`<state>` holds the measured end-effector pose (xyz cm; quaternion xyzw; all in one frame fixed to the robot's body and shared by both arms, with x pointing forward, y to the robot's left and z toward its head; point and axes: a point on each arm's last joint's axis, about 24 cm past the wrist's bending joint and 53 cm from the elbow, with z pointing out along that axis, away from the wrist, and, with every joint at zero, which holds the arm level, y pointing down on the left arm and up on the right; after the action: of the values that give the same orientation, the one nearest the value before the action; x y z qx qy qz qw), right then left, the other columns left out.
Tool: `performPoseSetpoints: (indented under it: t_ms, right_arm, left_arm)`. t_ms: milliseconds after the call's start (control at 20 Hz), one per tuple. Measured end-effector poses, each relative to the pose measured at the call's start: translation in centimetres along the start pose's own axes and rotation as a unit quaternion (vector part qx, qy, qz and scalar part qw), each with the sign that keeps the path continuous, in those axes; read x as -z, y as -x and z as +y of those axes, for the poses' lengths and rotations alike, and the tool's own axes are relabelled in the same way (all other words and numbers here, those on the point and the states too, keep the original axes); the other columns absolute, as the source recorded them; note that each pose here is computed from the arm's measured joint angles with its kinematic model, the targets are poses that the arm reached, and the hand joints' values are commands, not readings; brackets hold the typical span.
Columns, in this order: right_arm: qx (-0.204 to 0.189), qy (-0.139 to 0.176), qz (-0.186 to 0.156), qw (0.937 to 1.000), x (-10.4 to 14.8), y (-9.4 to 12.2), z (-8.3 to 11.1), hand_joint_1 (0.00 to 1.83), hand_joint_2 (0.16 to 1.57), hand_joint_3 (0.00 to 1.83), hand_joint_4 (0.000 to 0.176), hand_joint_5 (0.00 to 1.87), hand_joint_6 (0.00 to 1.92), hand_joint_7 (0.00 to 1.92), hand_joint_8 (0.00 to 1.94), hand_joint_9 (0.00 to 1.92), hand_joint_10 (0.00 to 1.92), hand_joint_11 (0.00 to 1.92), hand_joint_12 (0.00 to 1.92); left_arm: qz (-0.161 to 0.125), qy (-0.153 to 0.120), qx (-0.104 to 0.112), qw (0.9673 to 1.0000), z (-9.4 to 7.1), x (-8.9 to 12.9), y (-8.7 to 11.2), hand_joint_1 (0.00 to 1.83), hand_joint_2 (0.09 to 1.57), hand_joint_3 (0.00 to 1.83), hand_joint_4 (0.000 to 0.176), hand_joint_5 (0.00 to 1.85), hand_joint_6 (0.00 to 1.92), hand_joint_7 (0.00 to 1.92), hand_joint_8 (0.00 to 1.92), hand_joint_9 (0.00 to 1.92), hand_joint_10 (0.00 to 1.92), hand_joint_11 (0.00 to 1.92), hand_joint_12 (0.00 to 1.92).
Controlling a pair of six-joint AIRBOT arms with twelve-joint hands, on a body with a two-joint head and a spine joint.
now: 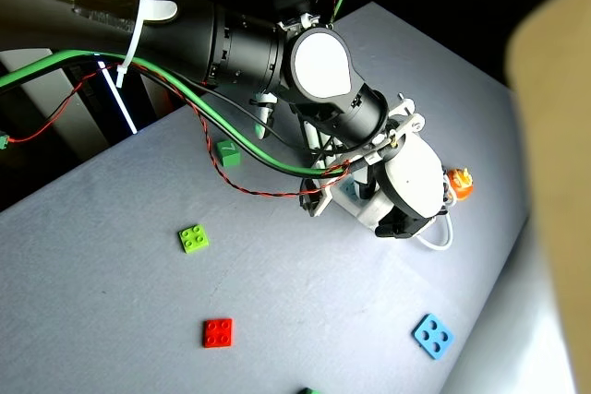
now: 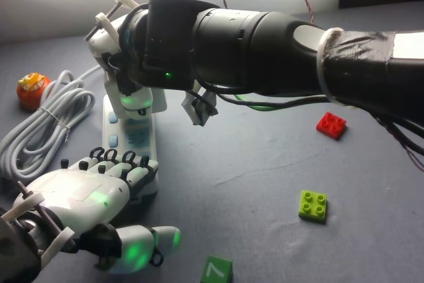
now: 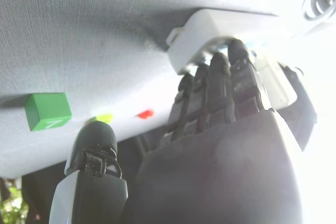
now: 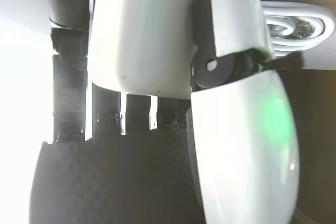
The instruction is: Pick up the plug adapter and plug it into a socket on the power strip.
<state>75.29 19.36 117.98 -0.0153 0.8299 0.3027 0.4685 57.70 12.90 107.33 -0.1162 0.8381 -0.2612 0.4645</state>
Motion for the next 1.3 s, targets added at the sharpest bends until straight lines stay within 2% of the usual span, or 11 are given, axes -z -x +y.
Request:
performPoseSetpoints:
  t_ms: [150,250,450,550,900,1300]
  right_arm:
    - [-0.009,0.000,0.001,1.0000,-0.2,-0.3,0.1,1.39,1.05,0.00,0.000,1.01,0.82,1.08,0.82,1.14,0.86,0.99,0.89]
    - [-0.018,0.002,0.002,0.9998,-0.3,-0.5,0.0,1.39,1.05,0.00,0.000,0.99,0.84,1.08,0.82,1.15,0.85,0.99,0.91]
    - [-0.008,0.013,0.006,0.9999,-0.4,-1.1,0.2,1.39,1.06,0.00,0.000,0.97,0.86,1.07,0.85,1.13,0.87,0.99,0.89]
    - [-0.001,0.017,0.012,0.9998,-0.4,-1.5,0.3,1.39,1.06,0.00,0.000,0.97,0.86,1.08,0.82,1.13,0.87,1.00,0.90]
    - [-0.013,0.030,0.008,0.9994,-0.3,-0.7,0.1,1.39,1.06,0.00,0.000,0.96,0.89,1.08,0.83,1.12,0.88,0.97,0.91]
    - [-0.021,0.034,0.006,0.9992,-0.3,-0.3,-0.2,1.39,1.06,0.00,0.000,0.95,0.90,1.07,0.84,1.13,0.88,0.98,0.90]
  left_arm:
    - [0.000,0.000,0.000,1.0000,0.0,0.0,0.0,0.00,1.27,0.00,0.000,0.06,0.00,0.07,0.01,0.08,0.01,0.00,0.24]
    - [-0.001,0.001,0.000,1.0000,0.1,0.0,0.1,0.00,1.27,0.00,0.000,0.04,0.00,0.05,0.00,0.06,0.00,0.00,0.18]
    - [-0.001,0.002,0.001,1.0000,0.2,0.0,0.2,0.00,1.26,0.00,0.000,0.06,0.00,0.07,0.00,0.08,0.00,0.00,0.26]
    - [-0.001,0.002,0.001,1.0000,0.2,0.0,0.2,0.00,1.27,0.00,0.000,0.05,0.00,0.06,0.00,0.08,0.00,0.00,0.22]
    - [0.000,0.002,0.001,1.0000,0.2,0.0,0.1,0.00,1.27,0.00,0.000,0.03,0.00,0.04,0.00,0.05,0.00,0.00,0.18]
    - [0.001,0.001,0.001,1.0000,0.1,0.0,0.2,0.00,1.26,0.00,0.000,0.04,0.00,0.05,0.00,0.06,0.00,0.00,0.21]
